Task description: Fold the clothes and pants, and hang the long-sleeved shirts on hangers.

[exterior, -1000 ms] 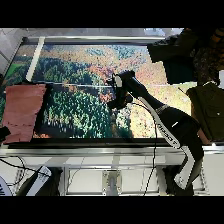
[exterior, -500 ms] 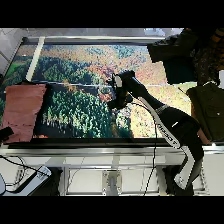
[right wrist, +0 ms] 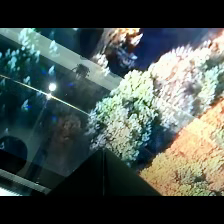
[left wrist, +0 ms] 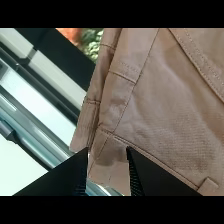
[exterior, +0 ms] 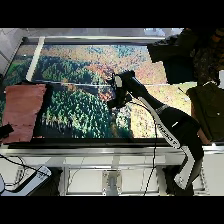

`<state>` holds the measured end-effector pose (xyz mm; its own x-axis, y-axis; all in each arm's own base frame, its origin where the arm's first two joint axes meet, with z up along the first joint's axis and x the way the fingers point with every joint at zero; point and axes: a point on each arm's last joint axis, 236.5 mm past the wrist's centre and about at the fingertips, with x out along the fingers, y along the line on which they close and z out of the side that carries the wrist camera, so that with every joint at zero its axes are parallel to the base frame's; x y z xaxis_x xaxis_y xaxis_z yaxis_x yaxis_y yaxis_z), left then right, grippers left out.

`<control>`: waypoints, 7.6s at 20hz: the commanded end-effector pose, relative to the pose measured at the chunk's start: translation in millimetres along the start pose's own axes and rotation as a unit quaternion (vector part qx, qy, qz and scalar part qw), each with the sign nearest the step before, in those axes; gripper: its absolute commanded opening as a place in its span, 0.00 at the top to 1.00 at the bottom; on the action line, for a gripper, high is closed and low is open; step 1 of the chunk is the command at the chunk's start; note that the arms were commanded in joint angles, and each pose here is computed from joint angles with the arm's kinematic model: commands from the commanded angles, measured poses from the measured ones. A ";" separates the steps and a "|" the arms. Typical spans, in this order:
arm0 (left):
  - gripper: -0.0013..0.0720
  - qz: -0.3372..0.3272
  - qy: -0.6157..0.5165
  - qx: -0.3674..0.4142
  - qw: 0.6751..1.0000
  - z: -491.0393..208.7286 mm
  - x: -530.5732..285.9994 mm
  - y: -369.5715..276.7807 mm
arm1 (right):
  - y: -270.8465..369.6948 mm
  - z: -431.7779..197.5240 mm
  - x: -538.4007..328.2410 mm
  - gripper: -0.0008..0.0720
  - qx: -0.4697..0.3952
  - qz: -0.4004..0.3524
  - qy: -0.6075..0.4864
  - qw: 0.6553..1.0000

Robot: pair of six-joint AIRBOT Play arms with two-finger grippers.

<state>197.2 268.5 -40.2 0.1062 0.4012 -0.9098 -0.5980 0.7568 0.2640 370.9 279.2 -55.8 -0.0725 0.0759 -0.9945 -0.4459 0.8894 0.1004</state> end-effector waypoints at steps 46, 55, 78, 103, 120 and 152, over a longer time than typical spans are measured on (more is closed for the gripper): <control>0.95 -0.253 -0.080 0.124 0.956 71.2 -156.7 -149.6 | -4.3 13.8 -42.3 0.68 -0.071 -0.004 -0.044 0.996; 0.95 -0.401 -0.097 0.418 0.810 -3.2 -354.1 -310.1 | -93.9 -20.8 -172.3 0.57 -0.040 -0.021 -0.100 0.994; 0.95 -0.254 0.286 0.762 0.522 -321.5 -260.1 -293.6 | -151.6 -50.2 -108.8 0.34 -0.001 0.099 -0.121 0.988; 0.95 -0.268 0.194 0.585 0.741 -173.6 -231.4 -247.8 | -16.9 -35.3 8.9 0.26 -0.627 0.111 -0.135 0.759; 0.95 -0.269 0.192 0.588 0.738 -173.4 -231.3 -247.8 | 15.6 12.2 20.7 0.44 -0.626 0.032 -0.212 0.750; 0.95 -0.342 -0.342 0.483 0.730 -7.5 -457.1 -284.1 | 73.7 -89.1 -380.2 1.00 -0.386 -0.076 -0.488 0.779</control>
<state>339.5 -114.8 266.1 0.6677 -0.2316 -0.7075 0.5357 0.8094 0.2406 330.6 278.6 304.4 0.5761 0.6179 -0.5351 -0.8162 0.3994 -0.4175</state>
